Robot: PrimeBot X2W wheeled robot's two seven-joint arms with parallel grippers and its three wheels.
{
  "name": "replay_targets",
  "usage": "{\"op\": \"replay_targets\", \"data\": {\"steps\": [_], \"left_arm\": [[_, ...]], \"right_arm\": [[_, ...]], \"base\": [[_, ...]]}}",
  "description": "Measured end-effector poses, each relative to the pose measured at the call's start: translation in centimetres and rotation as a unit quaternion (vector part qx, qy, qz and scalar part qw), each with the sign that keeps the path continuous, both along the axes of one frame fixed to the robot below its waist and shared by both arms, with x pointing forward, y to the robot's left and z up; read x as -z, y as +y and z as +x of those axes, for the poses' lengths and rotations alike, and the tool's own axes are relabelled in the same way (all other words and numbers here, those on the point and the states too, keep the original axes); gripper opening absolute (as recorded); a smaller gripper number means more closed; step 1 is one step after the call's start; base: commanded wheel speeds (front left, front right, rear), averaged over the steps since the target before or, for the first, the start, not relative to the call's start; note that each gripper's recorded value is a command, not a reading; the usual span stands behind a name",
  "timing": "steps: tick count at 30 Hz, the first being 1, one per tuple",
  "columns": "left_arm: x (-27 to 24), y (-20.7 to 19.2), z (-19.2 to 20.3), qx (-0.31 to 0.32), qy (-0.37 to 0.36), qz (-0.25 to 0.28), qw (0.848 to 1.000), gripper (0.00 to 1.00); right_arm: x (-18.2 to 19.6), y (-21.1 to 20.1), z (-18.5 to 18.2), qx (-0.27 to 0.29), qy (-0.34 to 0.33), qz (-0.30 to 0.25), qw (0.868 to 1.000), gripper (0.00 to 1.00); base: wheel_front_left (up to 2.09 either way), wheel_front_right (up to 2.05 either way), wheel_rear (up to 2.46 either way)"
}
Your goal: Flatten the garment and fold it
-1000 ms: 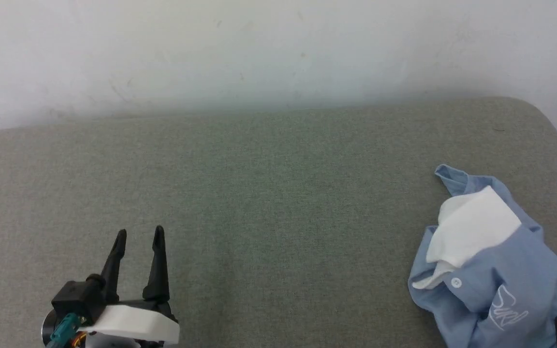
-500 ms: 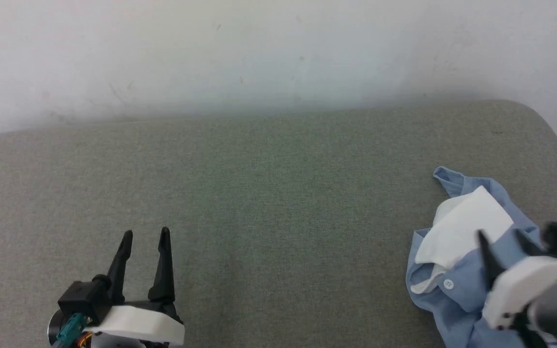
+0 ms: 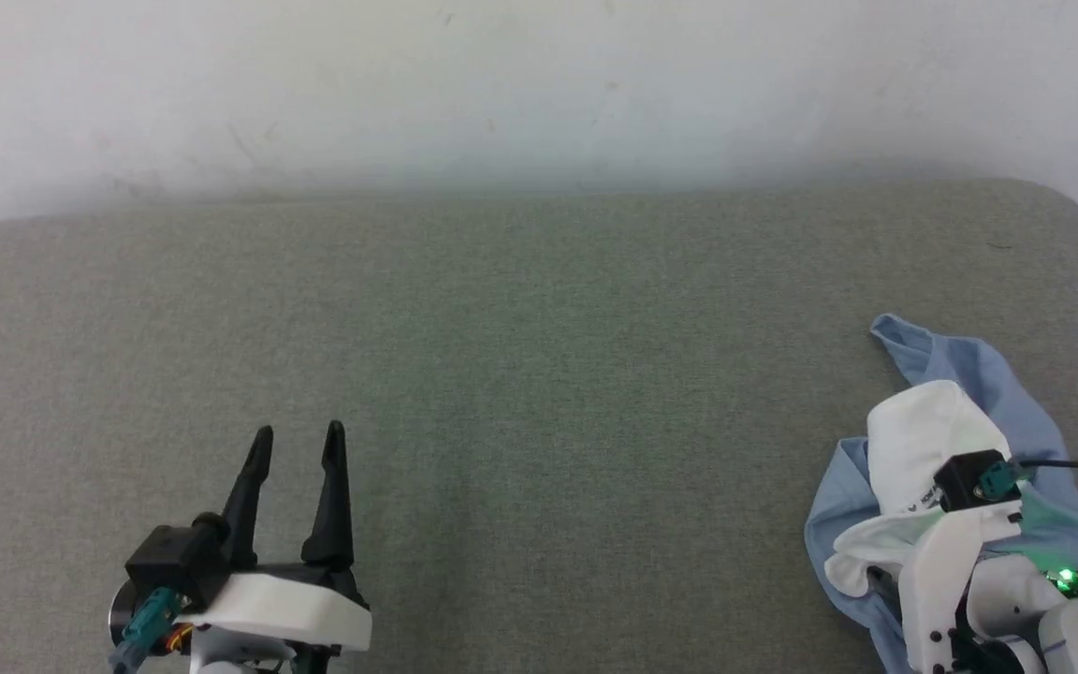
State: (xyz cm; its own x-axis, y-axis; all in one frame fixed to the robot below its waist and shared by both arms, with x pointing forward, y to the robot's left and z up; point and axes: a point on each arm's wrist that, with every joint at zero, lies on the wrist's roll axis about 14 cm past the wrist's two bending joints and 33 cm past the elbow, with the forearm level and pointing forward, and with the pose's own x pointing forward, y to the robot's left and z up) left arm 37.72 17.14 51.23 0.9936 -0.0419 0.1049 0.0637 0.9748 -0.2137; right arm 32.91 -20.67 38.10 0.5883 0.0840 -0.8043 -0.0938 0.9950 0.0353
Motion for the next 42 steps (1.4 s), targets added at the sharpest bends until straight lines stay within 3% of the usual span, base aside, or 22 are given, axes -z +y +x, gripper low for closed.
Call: {"op": "replay_targets", "data": {"steps": [1, 2, 3, 8, 12, 17, 20, 27, 28, 29, 30, 33, 36, 39, 42], "left_arm": [[0.0, 0.1, 0.0, -0.002, 0.000, 0.000, 1.000, 1.00], [0.0, 0.2, 0.1, -0.003, 0.001, 0.000, 1.000, 1.00], [0.1, 0.3, 0.0, -0.005, 0.002, 0.000, 1.000, 1.00], [0.2, 0.6, -0.1, -0.008, 0.004, 0.000, 1.000, 1.00], [0.0, 0.5, -0.2, -0.006, 0.000, 0.007, 1.000, 1.00], [-0.2, 0.4, -0.4, -0.004, -0.004, 0.009, 1.000, 1.00], [-0.3, 0.5, -0.5, -0.005, -0.004, 0.011, 1.000, 1.00], [-0.5, 1.3, -0.7, -0.018, -0.007, 0.010, 1.000, 1.00], [-0.4, 1.4, -0.8, -0.020, -0.006, 0.010, 1.000, 1.00], [-0.3, 1.5, -0.8, -0.022, -0.004, 0.010, 1.000, 1.00], [-0.2, 1.6, -0.9, -0.024, -0.002, 0.010, 1.000, 1.00], [0.0, 1.8, -0.9, -0.026, 0.001, 0.010, 1.000, 1.00], [0.1, 1.7, -0.9, -0.025, 0.002, 0.009, 1.000, 1.00], [0.1, 1.5, -1.0, -0.023, 0.002, 0.008, 1.000, 1.00], [0.2, 1.2, -1.2, -0.018, 0.003, 0.008, 1.000, 1.00]], "right_arm": [[0.3, 0.1, 0.1, -0.002, 0.007, 0.000, 1.000, 0.96], [0.5, 0.2, 0.3, -0.001, 0.011, 0.003, 1.000, 0.45], [0.8, 0.4, 0.3, 0.001, 0.016, 0.009, 1.000, 0.00], [0.9, 1.2, 1.1, -0.005, 0.006, 0.022, 1.000, 0.00], [-1.4, 3.1, 3.9, -0.016, -0.084, 0.042, 0.995, 0.00], [-7.7, 9.2, 8.6, -0.056, -0.230, 0.102, 0.966, 0.00], [-10.1, 13.8, 9.3, -0.112, -0.271, 0.131, 0.947, 0.00], [-7.4, 23.8, 3.7, -0.257, -0.207, 0.189, 0.925, 0.00], [-6.4, 24.7, 2.5, -0.271, -0.188, 0.193, 0.924, 0.19], [-5.4, 25.3, 1.4, -0.282, -0.171, 0.197, 0.923, 0.53], [-4.7, 25.6, 0.6, -0.288, -0.161, 0.200, 0.923, 1.00], [-5.0, 25.9, 0.4, -0.279, -0.184, 0.219, 0.917, 1.00], [-7.8, 25.3, 2.1, -0.249, -0.259, 0.244, 0.901, 1.00], [-10.5, 23.3, 3.3, -0.211, -0.331, 0.253, 0.884, 1.00], [-12.1, 20.0, 4.1, -0.163, -0.383, 0.239, 0.877, 1.00]], "base": [[0.00, 0.00, 0.00], [0.00, 0.00, 0.00], [0.00, 0.00, 0.00], [0.00, 0.00, 0.00], [0.00, 0.00, 0.00], [0.00, 0.00, 0.00], [0.00, 0.00, 0.00], [0.00, 0.00, 0.00], [0.00, 0.00, 0.00], [0.00, 0.00, 0.00], [0.00, 0.00, 0.00], [0.00, 0.00, 0.00], [0.00, 0.00, 0.00], [0.00, 0.00, 0.00], [0.00, 0.00, 0.00]]}}
